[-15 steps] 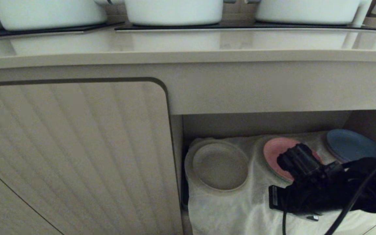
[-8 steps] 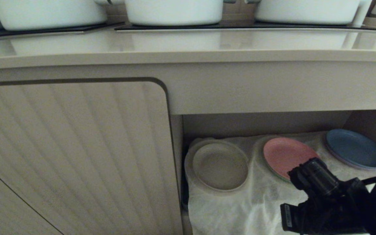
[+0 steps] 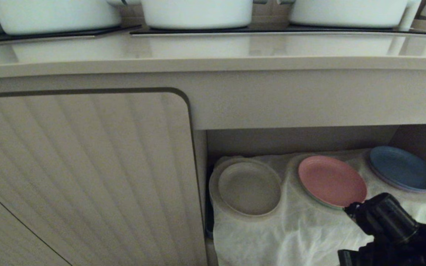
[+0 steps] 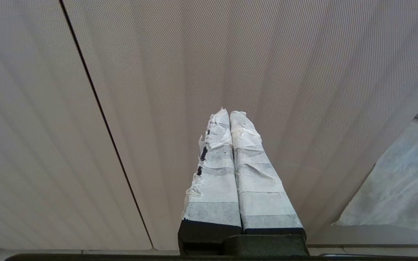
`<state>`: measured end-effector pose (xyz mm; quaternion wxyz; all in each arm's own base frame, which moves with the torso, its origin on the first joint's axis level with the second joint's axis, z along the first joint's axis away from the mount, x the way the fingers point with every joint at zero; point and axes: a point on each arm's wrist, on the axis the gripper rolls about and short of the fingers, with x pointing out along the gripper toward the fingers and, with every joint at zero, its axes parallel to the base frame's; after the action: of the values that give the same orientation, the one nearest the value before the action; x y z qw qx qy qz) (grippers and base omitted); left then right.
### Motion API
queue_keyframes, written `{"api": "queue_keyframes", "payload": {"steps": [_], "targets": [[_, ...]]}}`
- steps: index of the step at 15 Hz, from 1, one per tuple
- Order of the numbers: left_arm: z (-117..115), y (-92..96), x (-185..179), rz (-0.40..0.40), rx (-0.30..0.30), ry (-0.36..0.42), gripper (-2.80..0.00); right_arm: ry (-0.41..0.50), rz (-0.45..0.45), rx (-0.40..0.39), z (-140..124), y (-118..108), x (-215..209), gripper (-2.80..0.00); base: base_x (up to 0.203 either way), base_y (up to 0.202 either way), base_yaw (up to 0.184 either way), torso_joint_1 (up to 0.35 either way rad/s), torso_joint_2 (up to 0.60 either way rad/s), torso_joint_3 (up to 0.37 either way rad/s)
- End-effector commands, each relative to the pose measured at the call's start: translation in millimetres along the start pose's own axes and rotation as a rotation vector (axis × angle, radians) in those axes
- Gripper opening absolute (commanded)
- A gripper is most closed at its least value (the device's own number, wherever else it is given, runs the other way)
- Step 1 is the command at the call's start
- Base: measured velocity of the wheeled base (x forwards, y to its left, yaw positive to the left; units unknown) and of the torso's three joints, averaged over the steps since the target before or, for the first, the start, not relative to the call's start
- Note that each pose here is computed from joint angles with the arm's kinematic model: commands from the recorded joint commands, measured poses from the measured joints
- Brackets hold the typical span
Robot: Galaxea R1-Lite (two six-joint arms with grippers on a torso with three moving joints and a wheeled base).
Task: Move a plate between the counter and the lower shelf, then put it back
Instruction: Pick up the plate in the cupboard
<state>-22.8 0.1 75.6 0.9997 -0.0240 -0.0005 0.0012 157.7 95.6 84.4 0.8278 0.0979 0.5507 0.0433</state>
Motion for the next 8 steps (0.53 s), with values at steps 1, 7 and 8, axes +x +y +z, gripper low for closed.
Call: {"api": "queue_keyframes", "payload": {"steps": [1, 7, 8], "targets": [[0, 0.0, 0, 0.001, -0.001, -0.001, -2.8, -0.039, 0.013, 0.012, -2, -4, -9, -2.8, 0.0, 0.0, 0.0, 0.0, 0.0, 0.0], [0, 0.0, 0, 0.001, -0.001, -0.001, -2.8, -0.328, 0.029, 0.096, 24, -21, -32, -2.8, 0.0, 0.0, 0.0, 0.0, 0.0, 0.0], [0, 0.0, 0, 0.001, -0.001, -0.001, -2.8, -0.371, 0.01, 0.08, 24, -30, -38, -2.8, 0.0, 0.0, 0.0, 0.0, 0.0, 0.0]]}}
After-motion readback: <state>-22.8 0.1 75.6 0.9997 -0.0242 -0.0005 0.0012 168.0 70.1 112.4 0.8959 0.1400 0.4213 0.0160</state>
